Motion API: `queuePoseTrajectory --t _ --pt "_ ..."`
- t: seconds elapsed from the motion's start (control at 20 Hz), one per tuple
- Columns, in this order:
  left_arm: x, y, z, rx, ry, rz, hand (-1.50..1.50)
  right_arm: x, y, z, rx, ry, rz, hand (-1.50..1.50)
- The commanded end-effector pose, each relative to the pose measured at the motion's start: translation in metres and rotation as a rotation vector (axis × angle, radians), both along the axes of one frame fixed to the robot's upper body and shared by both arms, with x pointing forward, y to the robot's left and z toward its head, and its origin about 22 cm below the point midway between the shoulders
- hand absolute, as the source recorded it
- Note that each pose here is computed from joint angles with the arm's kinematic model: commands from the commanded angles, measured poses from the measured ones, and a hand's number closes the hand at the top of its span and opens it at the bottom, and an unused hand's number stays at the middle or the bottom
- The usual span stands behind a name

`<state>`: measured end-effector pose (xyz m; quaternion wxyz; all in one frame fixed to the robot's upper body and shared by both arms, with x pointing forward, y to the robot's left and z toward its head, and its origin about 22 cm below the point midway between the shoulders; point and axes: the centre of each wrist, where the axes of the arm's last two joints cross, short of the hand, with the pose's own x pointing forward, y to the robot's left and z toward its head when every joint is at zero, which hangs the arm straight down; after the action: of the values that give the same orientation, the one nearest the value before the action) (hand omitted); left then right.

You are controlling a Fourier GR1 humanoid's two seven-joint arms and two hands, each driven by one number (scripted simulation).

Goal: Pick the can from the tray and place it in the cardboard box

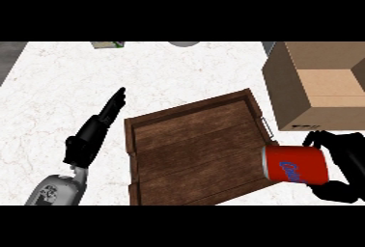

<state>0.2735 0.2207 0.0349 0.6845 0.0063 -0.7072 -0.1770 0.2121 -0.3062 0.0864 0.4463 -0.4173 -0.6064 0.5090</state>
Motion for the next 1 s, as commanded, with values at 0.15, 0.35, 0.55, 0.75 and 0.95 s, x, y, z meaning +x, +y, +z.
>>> queuePoseTrajectory --t 0.15,0.35,0.55,0.75,0.95 --pt "0.008 0.013 0.002 0.013 0.004 0.012 0.0 -0.034 -0.033 0.056 0.113 -0.096 0.128 1.5" --pt "-0.003 0.013 0.002 -0.003 -0.001 0.012 0.0 -0.04 -0.035 0.098 0.234 -0.17 0.067 1.5" --pt "0.003 0.009 0.01 -0.009 0.007 -0.013 0.0 -0.048 -0.048 0.122 0.331 -0.178 -0.009 1.5" --pt "0.008 -0.002 0.0 0.022 -0.008 -0.039 0.0 -0.045 -0.08 0.151 0.318 -0.211 -0.099 1.5" --pt "0.008 -0.01 -0.013 0.008 -0.009 -0.057 0.0 -0.041 -0.103 0.169 0.324 -0.227 -0.148 1.5"
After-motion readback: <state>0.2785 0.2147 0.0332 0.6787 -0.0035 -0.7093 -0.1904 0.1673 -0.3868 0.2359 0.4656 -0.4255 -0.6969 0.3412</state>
